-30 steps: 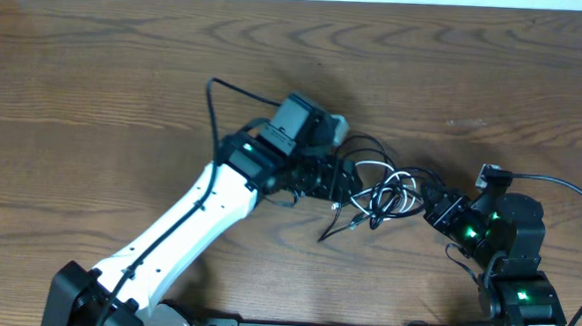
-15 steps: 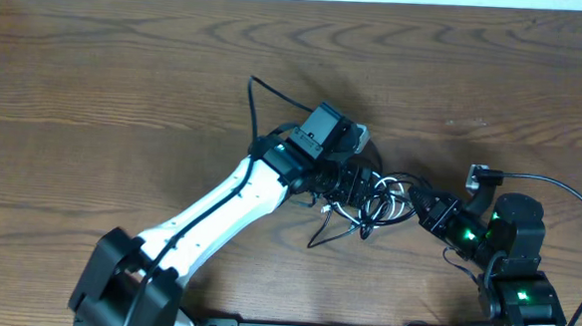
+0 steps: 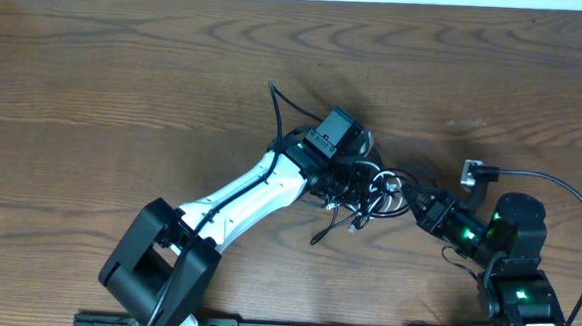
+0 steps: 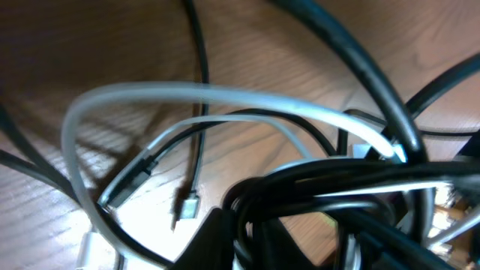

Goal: Untangle cables

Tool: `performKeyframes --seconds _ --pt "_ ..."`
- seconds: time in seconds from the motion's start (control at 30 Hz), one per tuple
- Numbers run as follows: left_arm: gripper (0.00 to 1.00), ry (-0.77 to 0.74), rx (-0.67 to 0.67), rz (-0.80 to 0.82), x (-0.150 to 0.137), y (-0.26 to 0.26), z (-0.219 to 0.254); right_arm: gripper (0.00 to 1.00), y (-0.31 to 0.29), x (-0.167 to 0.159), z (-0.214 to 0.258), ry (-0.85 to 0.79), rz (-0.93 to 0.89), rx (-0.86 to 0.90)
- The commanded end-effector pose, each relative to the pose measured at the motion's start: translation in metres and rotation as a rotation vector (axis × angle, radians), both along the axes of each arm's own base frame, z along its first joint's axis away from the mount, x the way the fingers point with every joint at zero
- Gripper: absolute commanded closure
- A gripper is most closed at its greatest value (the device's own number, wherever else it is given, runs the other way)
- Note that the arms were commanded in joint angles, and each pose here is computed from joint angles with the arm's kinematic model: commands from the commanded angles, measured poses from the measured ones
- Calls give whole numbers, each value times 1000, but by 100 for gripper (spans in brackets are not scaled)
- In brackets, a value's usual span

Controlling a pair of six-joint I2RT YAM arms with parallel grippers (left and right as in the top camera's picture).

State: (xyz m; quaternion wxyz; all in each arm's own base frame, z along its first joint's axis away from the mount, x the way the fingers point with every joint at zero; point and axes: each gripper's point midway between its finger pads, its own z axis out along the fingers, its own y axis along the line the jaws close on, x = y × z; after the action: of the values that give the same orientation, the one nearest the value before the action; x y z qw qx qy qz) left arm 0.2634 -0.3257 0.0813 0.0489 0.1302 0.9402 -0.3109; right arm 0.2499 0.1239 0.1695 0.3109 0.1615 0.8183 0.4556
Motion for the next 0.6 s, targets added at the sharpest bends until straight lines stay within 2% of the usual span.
performKeyframes --seconds 0.0,0.23,0.4,0.43,0.53,0.57 --pt "92 -63 46 52 22 7 -8 99 11 -8 15 -32 79 54" --pt "93 -216 194 165 55 32 -15 99 19 -15 19 -28 138 84" --pt "91 -238 221 189 61 39 -16 99 22 -18 20 -27 158 94" --pt "83 -233 216 185 60 38 -16 99 22 -18 20 -27 158 94" --pt "31 -183 157 144 50 27 -14 99 20 -16 19 -27 146 89" --pt "21 -162 135 127 45 23 -13 99 20 -16 19 -28 145 88"
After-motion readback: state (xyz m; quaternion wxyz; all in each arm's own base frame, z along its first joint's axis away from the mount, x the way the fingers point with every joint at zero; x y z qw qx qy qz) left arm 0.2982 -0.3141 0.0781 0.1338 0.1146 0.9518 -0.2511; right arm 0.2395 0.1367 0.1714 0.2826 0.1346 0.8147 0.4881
